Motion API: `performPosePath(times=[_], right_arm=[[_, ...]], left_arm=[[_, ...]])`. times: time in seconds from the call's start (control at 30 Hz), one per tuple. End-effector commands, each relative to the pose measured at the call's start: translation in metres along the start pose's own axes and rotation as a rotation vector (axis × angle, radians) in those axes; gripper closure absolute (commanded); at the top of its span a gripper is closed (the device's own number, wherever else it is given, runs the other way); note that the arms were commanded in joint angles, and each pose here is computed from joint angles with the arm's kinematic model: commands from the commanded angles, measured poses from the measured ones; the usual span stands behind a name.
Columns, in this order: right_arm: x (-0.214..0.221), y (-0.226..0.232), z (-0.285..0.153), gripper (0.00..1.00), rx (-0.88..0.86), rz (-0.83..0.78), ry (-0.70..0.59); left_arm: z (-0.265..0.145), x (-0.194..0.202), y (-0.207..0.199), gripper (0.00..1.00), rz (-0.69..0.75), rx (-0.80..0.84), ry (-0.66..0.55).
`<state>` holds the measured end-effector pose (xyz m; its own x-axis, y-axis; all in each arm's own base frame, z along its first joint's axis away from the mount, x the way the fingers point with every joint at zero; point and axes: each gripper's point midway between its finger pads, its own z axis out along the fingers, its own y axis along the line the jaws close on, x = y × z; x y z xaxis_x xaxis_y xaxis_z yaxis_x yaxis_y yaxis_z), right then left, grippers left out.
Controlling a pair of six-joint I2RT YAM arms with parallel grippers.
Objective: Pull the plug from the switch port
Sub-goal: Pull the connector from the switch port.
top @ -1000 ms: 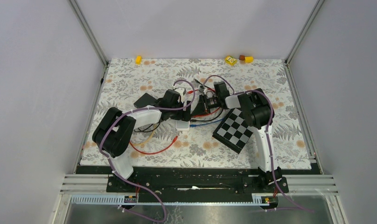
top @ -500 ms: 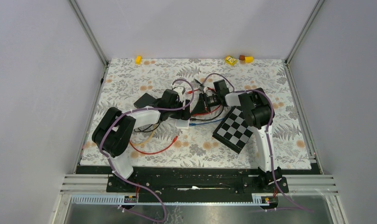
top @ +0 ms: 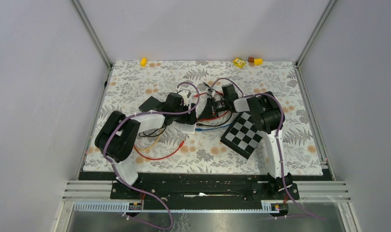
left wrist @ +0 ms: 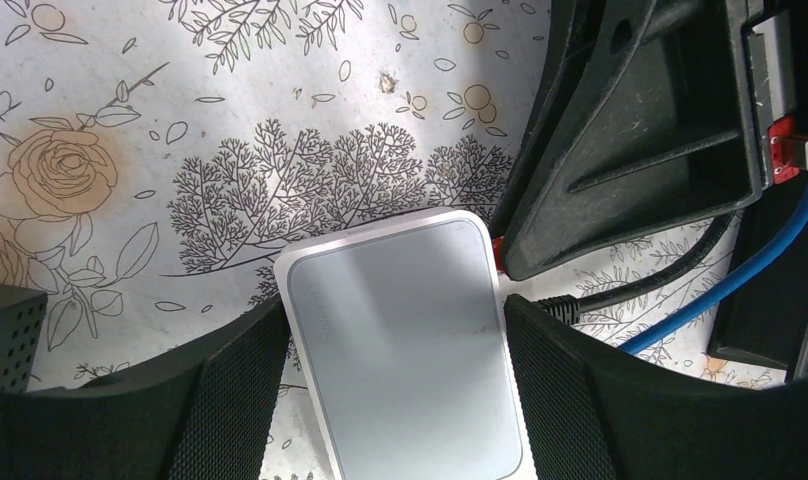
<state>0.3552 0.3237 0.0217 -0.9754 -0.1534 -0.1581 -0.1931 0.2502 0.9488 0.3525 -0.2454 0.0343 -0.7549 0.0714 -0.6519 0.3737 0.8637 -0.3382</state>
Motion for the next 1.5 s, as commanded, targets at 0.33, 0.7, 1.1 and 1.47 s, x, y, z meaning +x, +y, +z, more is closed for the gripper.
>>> performPosePath(times=[0.33, 0.7, 1.1, 1.47], right_arm=[[-0.015, 0.017, -0.004, 1.00, 0.008, -0.060, -0.065], [-0.011, 0.003, -0.002, 1.00, 0.054, -0.045, 0.031], [-0.007, 0.016, 0.008, 1.00, 0.019, -0.075, 0.004], [-0.006, 0.009, 0.005, 1.00, 0.024, -0.052, 0.013]], left_arm=[[-0.001, -0.003, -0.008, 0.27, 0.011, 0.062, -0.005], [0.001, 0.001, -0.002, 0.28, 0.018, 0.038, 0.006], [0.000, -0.001, -0.003, 0.29, 0.020, 0.040, -0.001], [0.000, -0.001, -0.001, 0.31, 0.025, 0.029, -0.001]])
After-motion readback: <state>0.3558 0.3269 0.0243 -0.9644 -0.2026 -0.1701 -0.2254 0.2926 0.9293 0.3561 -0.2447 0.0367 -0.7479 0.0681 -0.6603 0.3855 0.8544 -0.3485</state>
